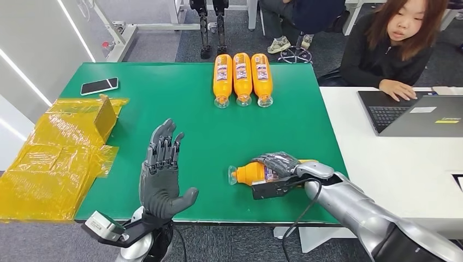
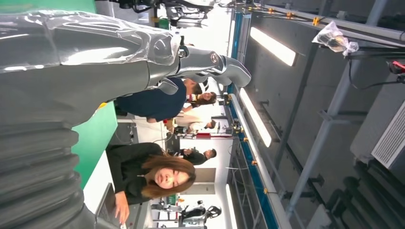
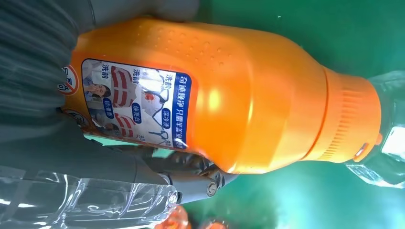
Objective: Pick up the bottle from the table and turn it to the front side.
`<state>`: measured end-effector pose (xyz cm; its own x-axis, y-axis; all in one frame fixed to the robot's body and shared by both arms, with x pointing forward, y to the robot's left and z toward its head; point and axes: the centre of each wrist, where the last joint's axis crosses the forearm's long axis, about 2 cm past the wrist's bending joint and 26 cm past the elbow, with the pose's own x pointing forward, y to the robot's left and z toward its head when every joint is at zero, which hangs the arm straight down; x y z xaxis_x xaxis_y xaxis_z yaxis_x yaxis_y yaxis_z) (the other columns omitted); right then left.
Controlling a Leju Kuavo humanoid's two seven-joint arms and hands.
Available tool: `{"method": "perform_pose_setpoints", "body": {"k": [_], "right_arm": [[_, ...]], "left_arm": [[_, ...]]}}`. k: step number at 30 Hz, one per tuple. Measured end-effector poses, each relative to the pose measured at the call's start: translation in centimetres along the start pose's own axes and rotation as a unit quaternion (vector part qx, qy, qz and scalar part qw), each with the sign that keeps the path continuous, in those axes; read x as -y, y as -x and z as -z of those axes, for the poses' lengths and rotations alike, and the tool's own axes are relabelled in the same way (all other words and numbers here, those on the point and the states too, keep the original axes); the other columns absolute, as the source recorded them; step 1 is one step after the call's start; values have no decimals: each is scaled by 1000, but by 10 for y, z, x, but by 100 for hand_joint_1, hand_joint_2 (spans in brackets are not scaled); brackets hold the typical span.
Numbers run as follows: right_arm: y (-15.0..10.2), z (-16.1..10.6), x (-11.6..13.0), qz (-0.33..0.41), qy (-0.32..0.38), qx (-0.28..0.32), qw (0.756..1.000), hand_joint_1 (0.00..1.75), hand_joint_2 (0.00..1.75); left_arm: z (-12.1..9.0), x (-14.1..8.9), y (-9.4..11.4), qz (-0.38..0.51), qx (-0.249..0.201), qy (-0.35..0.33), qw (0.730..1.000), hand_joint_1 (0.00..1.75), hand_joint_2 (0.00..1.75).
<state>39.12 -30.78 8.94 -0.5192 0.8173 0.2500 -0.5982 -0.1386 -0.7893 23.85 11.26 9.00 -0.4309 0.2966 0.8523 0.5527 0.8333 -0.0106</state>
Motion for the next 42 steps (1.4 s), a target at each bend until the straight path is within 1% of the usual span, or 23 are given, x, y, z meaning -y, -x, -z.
{"method": "perform_pose_setpoints", "body": {"k": [7,9,11,15,19,21,24,28,32,37,42], "right_arm": [[-7,-5,-14,-14,36,8,999,175,175],[-11,-7,-16,-24,67,13,997,175,175],[-21,-8,-17,-36,117,23,992,175,175],[-52,-15,-19,-41,216,54,974,175,175],[-84,-29,-4,-31,310,94,946,175,175],[-93,-39,7,-29,350,110,930,175,175],[-101,-53,16,-28,389,128,912,175,175],[-106,-65,23,-29,417,143,897,175,175],[-111,-69,27,-29,430,163,888,175,175],[-124,-62,28,-13,440,199,876,175,175],[-147,-49,31,7,458,231,859,175,175]], "left_arm": [[-1,0,-1,0,2,-2,1000,0,175],[-2,0,-2,1,1,-4,1000,0,175],[-4,-1,-2,5,0,-7,1000,0,175],[-9,-3,-3,11,-2,-14,1000,0,175],[-9,-6,-3,12,-2,-12,1000,0,175],[-8,-6,-3,11,-1,-12,1000,0,175],[-5,-7,-3,12,1,-14,1000,0,175],[-2,-9,-3,16,3,-18,1000,0,175],[-1,-10,-2,16,2,-21,1000,0,175],[0,-8,-2,4,3,-22,1000,0,175],[4,-3,-2,-17,8,-21,1000,0,175]]}}
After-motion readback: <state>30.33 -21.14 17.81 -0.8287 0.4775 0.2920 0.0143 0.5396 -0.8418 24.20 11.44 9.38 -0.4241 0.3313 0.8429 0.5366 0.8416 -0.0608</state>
